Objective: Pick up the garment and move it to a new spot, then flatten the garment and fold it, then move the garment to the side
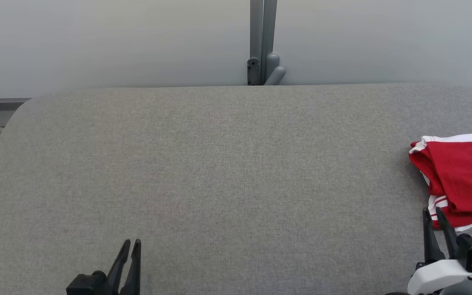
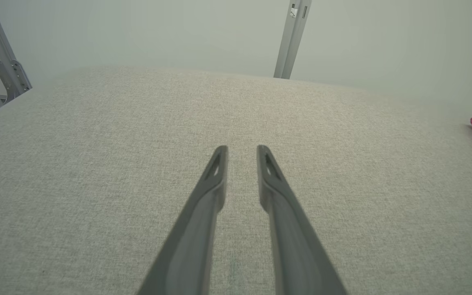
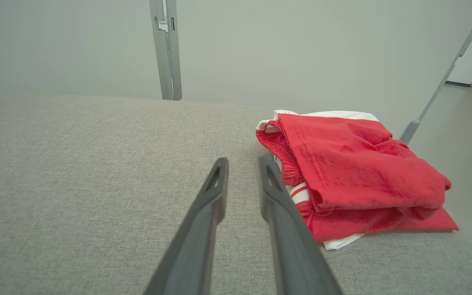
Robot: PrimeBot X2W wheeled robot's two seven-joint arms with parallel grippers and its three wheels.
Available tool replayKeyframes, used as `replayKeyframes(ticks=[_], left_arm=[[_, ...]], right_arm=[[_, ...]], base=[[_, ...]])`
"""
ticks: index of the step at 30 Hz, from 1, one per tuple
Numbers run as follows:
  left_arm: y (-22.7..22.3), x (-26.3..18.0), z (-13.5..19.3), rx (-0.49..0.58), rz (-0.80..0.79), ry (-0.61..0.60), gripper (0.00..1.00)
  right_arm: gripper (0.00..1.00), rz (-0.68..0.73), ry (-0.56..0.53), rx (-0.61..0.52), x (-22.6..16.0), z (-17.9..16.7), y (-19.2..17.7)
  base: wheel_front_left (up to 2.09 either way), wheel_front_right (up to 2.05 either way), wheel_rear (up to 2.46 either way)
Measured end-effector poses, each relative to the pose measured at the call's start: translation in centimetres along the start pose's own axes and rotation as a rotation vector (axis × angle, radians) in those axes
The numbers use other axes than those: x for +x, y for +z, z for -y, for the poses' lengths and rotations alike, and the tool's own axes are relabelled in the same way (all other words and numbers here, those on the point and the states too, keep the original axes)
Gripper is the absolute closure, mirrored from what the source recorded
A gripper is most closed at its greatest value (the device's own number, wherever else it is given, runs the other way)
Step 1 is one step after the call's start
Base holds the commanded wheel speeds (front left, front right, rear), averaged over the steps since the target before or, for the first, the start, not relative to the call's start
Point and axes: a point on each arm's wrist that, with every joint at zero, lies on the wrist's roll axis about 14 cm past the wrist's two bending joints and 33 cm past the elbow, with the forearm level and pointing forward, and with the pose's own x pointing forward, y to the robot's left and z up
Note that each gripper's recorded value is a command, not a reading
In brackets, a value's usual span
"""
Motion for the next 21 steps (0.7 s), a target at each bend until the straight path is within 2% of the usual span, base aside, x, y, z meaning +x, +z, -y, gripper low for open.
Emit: replayKeyframes(ticks=[5,21], left_arm=[[-1.9,-0.8,-0.2,-0.022,-0.06,0.017,1.0],[-1.3,0.2,-1.6,-0.314,-0.052,0.095,1.0]], right_arm=[[1.0,-0.072,-0.004,0.031,-0.7,-0.4,-2.1],[1.0,-0.088,-0.076,0.383,-0.4,0.2,-2.2]], base=[[0.0,0.0,0.0],[0.0,0.0,0.0]])
